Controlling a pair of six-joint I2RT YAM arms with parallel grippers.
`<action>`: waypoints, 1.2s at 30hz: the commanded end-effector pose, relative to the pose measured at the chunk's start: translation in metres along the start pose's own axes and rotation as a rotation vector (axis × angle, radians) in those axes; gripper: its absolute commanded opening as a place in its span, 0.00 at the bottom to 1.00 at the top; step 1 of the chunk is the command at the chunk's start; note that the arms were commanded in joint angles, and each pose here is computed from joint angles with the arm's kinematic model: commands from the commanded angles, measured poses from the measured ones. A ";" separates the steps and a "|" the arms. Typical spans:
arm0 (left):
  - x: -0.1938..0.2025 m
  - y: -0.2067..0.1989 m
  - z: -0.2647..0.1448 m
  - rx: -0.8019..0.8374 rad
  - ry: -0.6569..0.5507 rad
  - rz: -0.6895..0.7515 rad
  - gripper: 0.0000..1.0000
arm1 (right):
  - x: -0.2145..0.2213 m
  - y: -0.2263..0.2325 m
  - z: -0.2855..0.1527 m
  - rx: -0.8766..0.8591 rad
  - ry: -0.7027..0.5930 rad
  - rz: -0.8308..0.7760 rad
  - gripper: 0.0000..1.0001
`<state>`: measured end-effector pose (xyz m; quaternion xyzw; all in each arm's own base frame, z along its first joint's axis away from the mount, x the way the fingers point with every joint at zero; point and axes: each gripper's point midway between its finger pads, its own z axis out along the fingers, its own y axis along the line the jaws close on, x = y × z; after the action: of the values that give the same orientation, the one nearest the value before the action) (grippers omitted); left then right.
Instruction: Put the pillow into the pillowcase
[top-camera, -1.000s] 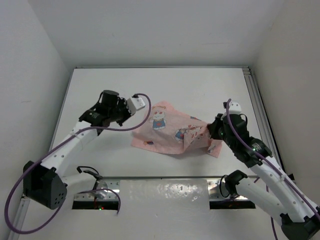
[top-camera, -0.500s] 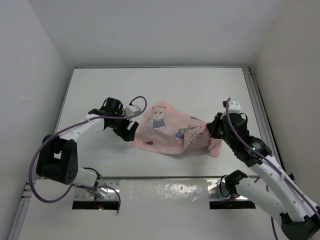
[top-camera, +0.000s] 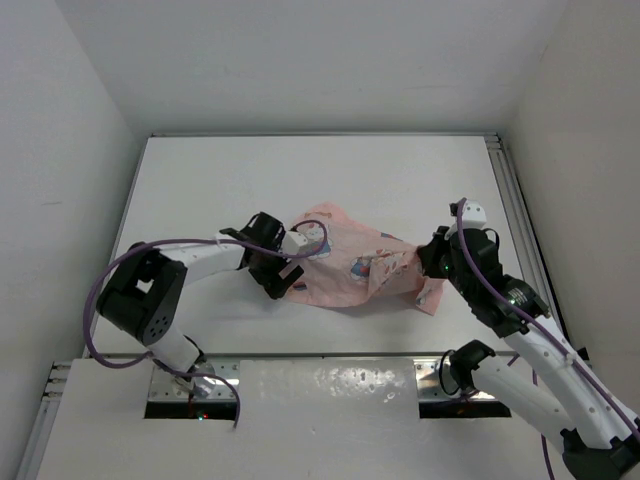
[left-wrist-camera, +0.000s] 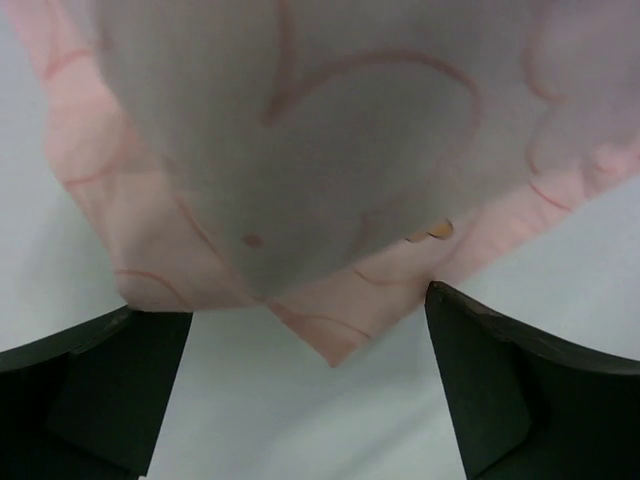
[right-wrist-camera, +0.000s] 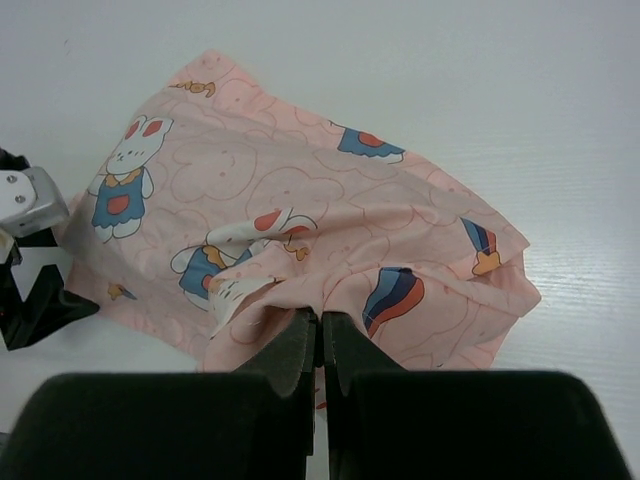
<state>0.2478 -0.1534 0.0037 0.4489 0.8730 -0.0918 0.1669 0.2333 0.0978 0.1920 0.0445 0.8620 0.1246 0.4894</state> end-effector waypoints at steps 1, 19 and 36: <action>-0.019 0.013 0.010 -0.074 -0.058 -0.030 1.00 | -0.019 0.000 -0.005 0.006 -0.063 0.005 0.00; -0.024 -0.016 0.003 0.160 -0.064 -0.004 0.00 | -0.019 -0.012 -0.005 0.058 -0.087 -0.008 0.00; -0.139 0.056 -0.309 -0.121 -0.629 0.108 0.00 | -0.169 0.020 -0.087 0.005 -0.376 -0.058 0.00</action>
<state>0.3221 -0.1256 0.3260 0.4182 0.7695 -0.1475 0.4595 0.2475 0.0810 0.3532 0.0376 0.7802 0.1142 0.6138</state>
